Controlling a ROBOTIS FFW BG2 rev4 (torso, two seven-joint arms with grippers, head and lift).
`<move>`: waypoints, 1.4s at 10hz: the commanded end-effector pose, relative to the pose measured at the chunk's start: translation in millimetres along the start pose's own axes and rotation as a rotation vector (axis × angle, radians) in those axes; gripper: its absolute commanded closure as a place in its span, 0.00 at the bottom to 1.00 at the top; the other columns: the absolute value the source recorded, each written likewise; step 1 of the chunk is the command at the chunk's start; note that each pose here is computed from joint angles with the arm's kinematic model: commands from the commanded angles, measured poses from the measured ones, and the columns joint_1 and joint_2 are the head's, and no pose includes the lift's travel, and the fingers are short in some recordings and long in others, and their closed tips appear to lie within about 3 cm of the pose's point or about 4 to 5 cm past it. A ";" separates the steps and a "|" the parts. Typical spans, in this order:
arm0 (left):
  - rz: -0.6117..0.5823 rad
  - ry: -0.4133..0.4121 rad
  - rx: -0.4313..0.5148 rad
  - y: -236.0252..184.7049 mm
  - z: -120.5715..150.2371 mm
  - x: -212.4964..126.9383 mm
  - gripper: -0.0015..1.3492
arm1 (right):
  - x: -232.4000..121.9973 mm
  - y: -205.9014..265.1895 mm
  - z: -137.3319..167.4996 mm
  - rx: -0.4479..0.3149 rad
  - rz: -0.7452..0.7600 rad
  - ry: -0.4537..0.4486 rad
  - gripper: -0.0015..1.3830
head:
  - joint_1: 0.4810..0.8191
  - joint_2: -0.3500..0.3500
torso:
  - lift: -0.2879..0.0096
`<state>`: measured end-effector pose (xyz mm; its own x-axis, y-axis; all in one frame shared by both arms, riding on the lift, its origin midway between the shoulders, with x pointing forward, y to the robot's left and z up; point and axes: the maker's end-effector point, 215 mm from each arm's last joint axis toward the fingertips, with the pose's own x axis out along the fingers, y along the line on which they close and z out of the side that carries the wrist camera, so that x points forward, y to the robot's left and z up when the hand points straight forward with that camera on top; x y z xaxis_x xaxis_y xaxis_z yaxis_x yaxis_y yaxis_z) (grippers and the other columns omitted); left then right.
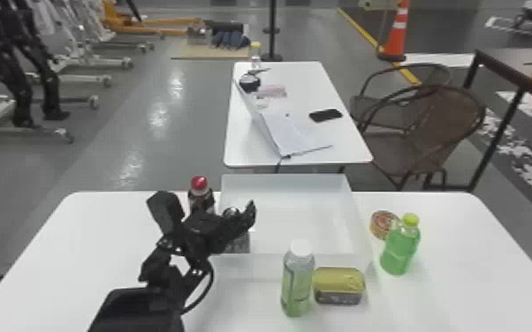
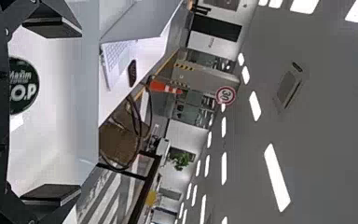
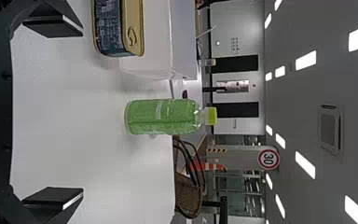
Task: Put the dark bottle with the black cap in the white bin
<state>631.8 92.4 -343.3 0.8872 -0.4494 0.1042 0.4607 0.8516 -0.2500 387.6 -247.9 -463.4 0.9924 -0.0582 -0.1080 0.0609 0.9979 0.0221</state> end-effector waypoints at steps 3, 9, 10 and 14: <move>0.229 -0.133 0.154 74.6 44.0 -99.2 0.09 | -4.3 -1.1 -0.1 -0.001 0.000 0.003 0.07 | 0.20 0.50 | 0.63; 0.583 -0.036 0.242 121.9 -29.9 -318.0 0.09 | -6.3 -1.5 -1.3 -0.017 0.009 0.016 0.07 | 0.20 0.50 | 0.63; 0.564 -0.001 0.237 113.0 -43.7 -317.6 0.09 | -6.6 -1.3 -0.8 -0.016 0.010 0.016 0.07 | 0.20 0.50 | 0.63; 0.533 0.025 0.236 101.1 -54.7 -308.0 0.09 | -6.3 -2.7 -1.7 -0.023 0.013 0.020 0.07 | 0.20 0.50 | 0.63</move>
<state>403.9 302.4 -452.9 0.9986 0.0522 -0.0002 -0.0522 0.9979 -0.0388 381.1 -250.2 -464.5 0.9908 -0.0452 -0.1278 0.0457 0.9990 0.0011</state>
